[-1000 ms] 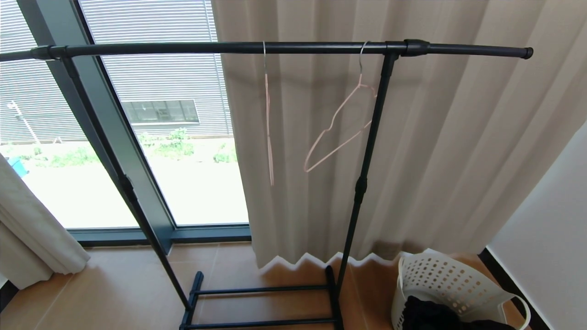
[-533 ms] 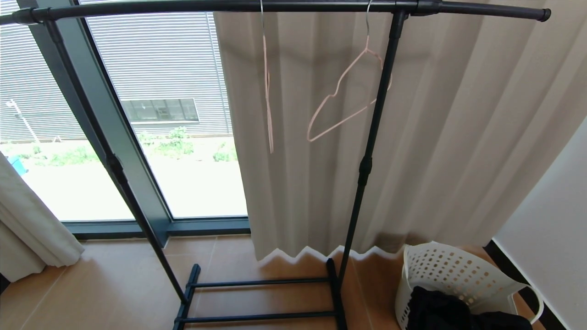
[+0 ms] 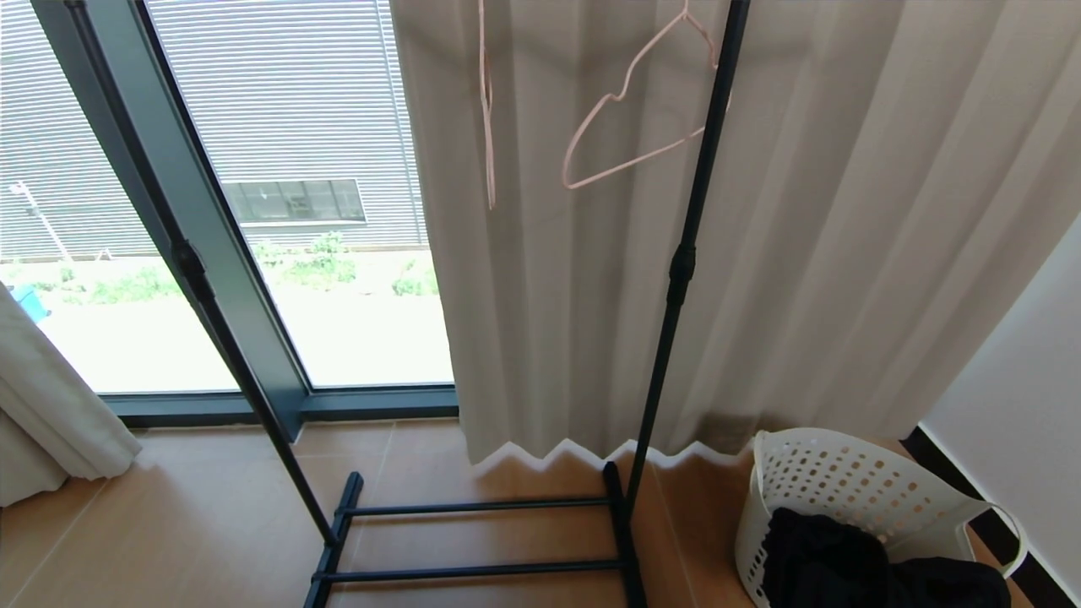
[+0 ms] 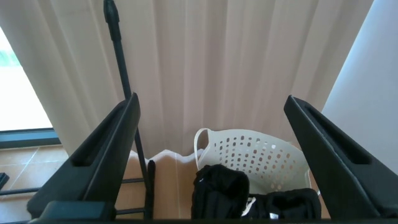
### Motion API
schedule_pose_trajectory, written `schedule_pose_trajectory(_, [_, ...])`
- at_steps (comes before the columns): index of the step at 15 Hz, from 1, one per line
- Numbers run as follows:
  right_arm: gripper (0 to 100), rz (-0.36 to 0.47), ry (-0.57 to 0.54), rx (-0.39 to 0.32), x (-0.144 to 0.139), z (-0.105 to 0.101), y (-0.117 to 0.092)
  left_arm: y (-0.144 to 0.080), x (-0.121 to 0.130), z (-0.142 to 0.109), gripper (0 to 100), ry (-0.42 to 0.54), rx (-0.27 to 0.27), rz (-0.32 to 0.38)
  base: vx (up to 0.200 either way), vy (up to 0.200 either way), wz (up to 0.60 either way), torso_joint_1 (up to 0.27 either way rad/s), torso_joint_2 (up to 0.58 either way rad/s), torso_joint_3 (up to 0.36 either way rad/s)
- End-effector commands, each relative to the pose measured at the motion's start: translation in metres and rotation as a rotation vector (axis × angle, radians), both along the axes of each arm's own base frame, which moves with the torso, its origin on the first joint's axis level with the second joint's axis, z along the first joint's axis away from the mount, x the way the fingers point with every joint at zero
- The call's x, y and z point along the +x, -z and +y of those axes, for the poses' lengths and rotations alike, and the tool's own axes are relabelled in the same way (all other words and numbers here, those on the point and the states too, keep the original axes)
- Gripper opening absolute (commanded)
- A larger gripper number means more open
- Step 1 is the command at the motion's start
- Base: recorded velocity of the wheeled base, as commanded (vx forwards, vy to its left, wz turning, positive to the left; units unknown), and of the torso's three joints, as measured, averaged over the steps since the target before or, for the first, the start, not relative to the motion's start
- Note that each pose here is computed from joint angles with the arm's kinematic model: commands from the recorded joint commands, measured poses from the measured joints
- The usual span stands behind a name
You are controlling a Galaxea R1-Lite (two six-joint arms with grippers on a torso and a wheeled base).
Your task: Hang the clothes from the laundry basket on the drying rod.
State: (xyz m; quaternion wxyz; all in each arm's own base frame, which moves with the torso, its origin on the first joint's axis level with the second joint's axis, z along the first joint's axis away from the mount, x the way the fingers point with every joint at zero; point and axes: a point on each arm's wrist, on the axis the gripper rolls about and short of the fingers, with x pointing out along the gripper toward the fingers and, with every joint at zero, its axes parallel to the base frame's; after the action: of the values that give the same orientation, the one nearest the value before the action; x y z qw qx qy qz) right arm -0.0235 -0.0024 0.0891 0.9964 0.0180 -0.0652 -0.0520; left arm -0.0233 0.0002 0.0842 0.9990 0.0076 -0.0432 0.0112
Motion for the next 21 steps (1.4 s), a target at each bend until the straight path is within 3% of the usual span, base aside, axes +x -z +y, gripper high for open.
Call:
schedule_pose_trajectory(1, [100,-0.001,0.0,0.0,-0.0001,0.0,-0.0001,-0.0001,0.0001,0.0,100,0.0,0.0,0.001,0.0,0.0,0.0,-0.017,0.11,0.076])
schedule_pose_trajectory(6, [100,-0.001,0.0,0.0,-0.0001,0.0,-0.0001,-0.0001,0.0001,0.0,100,-0.001,0.0,0.001,0.0,0.0,0.0,-0.001,0.01,0.009])
schedule_pose_trajectory(16, [100,-0.001,0.0,0.0,-0.0001,0.0,-0.0001,-0.0001,0.0001,0.0,100,0.0,0.0,0.001,0.0,0.0,-0.6,0.004,0.0,0.003])
schedule_pose_trajectory(21, [100,-0.001,0.0,0.0,-0.0001,0.0,-0.0001,-0.0001,0.0001,0.0,100,0.0,0.001,0.001,0.0,0.0,0.0,0.0,0.0,0.0])
